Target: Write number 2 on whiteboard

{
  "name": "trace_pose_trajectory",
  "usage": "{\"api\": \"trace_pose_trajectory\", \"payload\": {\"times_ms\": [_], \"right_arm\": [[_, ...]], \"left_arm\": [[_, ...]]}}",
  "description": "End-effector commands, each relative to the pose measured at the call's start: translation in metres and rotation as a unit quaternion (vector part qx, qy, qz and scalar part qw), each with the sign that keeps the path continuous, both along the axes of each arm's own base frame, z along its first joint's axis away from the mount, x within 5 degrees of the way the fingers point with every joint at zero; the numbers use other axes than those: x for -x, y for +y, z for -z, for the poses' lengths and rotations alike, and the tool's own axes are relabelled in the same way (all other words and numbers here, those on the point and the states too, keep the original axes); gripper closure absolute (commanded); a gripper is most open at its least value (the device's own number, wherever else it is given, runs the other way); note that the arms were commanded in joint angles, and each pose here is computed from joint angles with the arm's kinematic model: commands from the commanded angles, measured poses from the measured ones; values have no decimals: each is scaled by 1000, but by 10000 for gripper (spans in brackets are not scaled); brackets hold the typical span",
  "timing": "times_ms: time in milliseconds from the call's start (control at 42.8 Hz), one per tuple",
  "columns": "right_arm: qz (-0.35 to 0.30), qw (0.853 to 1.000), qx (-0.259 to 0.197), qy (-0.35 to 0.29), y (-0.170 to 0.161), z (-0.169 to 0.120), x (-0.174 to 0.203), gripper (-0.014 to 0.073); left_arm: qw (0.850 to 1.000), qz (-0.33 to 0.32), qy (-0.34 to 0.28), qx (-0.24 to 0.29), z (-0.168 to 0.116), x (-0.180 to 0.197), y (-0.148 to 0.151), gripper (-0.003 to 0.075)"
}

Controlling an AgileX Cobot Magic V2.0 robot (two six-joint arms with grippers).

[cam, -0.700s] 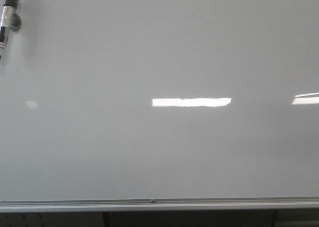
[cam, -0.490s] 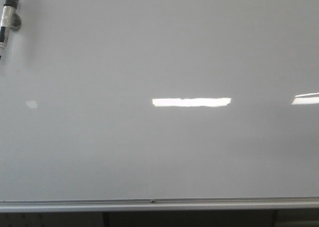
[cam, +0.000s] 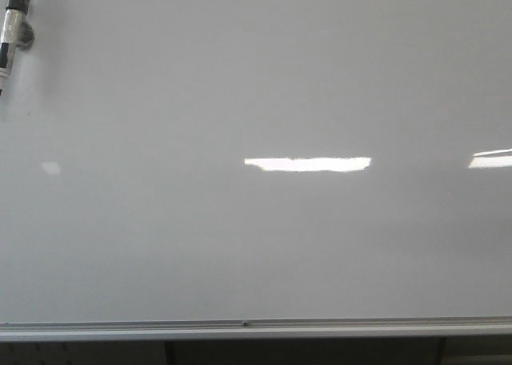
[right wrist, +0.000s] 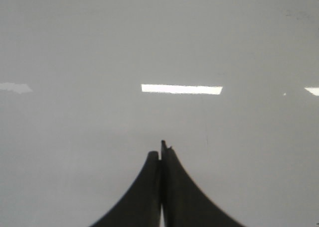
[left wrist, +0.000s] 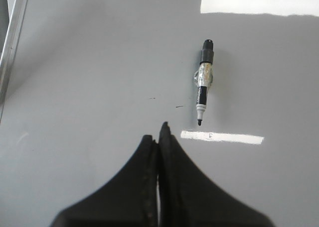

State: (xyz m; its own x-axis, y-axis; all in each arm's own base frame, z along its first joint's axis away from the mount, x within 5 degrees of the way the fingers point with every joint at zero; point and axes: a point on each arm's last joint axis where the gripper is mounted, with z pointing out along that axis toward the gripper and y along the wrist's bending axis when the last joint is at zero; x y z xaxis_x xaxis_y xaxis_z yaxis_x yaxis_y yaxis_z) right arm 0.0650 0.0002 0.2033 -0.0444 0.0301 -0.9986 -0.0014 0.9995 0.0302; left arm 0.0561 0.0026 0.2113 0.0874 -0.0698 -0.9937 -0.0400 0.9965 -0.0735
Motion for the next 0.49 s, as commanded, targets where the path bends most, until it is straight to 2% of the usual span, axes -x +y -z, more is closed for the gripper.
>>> {"api": "trace_pose_trajectory", "payload": {"times_ms": [0, 467], "right_arm": [[4, 999, 4, -51, -1, -19, -1, 664], [4, 998, 4, -59, -1, -20, -1, 664]], "left_arm": [[999, 1, -38, 0, 3, 1, 0, 741], [999, 1, -54, -1, -1, 2, 0, 741]]}}
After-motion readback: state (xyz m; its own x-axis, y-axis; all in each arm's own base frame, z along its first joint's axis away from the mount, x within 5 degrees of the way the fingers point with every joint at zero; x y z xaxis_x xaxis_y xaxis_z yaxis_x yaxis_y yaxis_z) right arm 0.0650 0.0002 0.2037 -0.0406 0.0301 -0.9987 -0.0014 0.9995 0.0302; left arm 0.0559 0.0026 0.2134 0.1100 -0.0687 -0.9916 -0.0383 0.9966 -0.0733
